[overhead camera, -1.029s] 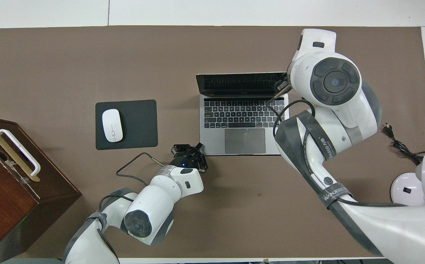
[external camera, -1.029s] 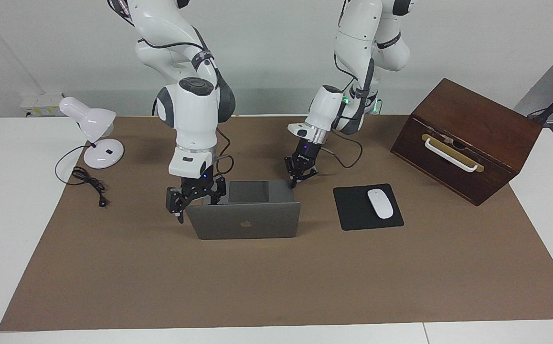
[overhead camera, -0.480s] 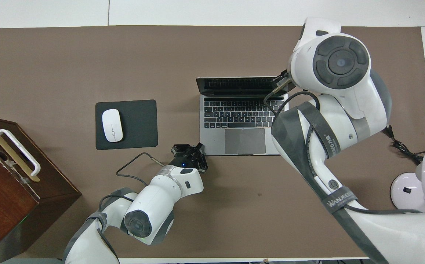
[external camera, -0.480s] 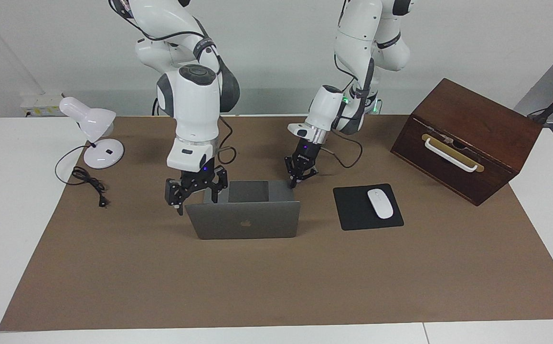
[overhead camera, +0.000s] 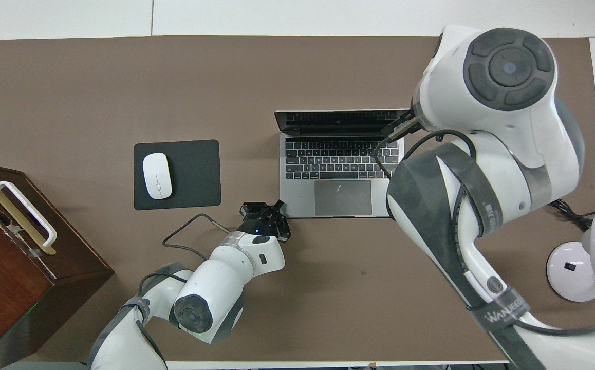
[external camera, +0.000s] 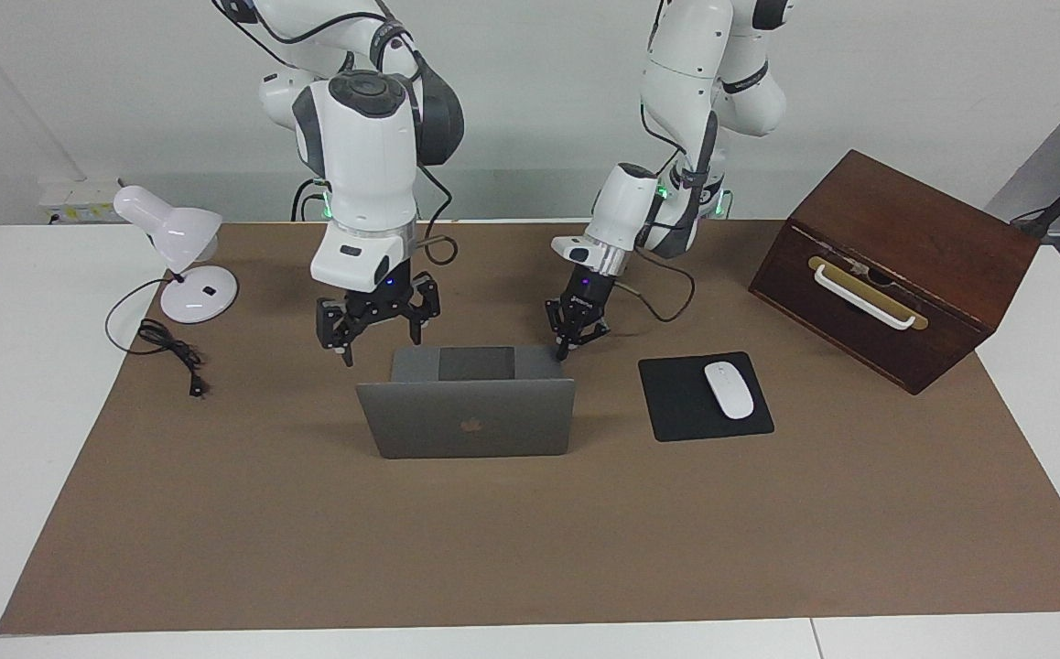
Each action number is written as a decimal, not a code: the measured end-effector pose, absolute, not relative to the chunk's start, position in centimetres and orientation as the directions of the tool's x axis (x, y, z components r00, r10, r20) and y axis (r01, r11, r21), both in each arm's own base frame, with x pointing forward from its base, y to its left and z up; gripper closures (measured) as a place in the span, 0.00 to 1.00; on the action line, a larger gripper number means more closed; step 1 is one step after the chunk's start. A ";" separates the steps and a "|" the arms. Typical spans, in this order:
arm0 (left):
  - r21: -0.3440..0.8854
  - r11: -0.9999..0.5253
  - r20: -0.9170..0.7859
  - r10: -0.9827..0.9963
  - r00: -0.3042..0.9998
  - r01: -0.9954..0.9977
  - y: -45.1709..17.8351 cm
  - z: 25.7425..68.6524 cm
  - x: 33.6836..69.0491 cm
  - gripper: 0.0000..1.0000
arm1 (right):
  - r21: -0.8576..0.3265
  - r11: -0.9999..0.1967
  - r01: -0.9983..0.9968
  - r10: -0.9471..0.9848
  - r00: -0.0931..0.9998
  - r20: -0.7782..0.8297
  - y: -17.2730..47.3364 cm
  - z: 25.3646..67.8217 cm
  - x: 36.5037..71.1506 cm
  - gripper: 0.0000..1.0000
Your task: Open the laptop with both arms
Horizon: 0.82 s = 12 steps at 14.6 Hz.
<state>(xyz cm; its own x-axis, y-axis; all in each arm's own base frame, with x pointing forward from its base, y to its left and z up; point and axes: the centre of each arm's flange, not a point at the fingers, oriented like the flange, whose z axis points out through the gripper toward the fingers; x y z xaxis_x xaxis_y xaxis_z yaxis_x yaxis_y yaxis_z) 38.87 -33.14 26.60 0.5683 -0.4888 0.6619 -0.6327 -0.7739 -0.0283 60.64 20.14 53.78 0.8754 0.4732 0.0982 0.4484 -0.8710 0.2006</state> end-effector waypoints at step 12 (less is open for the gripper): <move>-0.028 -0.774 0.662 -0.488 0.568 -0.632 -33.2 26.6 38.9 0.99 | 0.034 -0.981 0.191 0.186 0.974 -0.127 10.5 59.6 54.9 0.00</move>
<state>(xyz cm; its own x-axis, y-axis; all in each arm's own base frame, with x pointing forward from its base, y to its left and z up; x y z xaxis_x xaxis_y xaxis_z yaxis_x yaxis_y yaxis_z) 38.88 -33.15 26.63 0.5684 -0.4879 0.6625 -0.6321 -0.7743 -0.0279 54.87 10.48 59.56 0.9743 0.1857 -0.1275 0.1914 -0.9809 0.0338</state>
